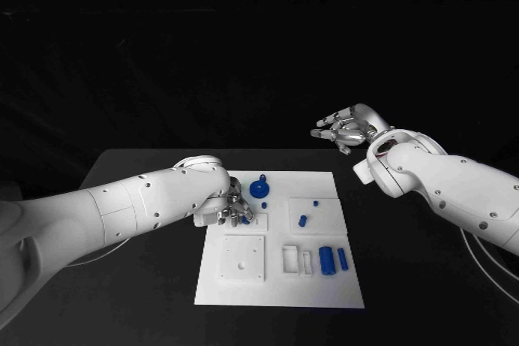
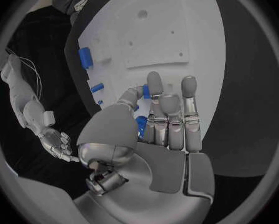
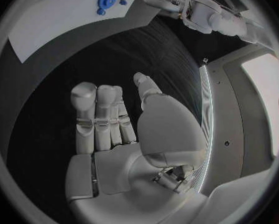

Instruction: Assemble the parts on the task board

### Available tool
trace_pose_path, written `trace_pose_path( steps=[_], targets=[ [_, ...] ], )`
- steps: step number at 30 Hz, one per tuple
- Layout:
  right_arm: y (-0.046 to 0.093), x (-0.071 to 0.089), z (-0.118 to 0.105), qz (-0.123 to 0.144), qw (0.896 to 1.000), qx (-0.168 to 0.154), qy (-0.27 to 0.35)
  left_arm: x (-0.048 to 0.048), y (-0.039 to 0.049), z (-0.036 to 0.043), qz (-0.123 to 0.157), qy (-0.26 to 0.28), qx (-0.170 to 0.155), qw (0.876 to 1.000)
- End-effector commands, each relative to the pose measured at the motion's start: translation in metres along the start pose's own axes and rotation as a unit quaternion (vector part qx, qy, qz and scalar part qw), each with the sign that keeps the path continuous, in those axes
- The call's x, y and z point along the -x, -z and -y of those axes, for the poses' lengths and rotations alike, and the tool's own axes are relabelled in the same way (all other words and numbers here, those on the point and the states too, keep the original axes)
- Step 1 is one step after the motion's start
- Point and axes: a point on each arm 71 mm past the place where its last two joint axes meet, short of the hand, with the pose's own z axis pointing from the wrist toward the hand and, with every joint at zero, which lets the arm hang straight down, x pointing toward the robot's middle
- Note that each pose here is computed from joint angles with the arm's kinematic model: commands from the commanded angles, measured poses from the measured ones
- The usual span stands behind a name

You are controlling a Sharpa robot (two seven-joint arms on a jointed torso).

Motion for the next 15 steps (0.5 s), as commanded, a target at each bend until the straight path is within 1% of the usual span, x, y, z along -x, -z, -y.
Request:
trace_pose_path(
  steps=[1, 8, 15],
  targets=[
    [-0.0001, -0.0007, -0.0018, -0.003, 1.000, 0.006, 0.004, -0.0014, -0.0002, 0.0012, -0.007, -0.007, -0.004, 1.000],
    [-0.0002, -0.0012, -0.0021, -0.004, 1.000, 0.007, 0.004, -0.0032, -0.0022, 0.0046, -0.001, -0.003, -0.006, 1.000],
    [-0.0001, -0.0018, -0.0027, -0.006, 1.000, 0.007, 0.004, -0.0076, -0.0059, 0.0054, 0.004, -0.001, -0.008, 1.000]
  ],
)
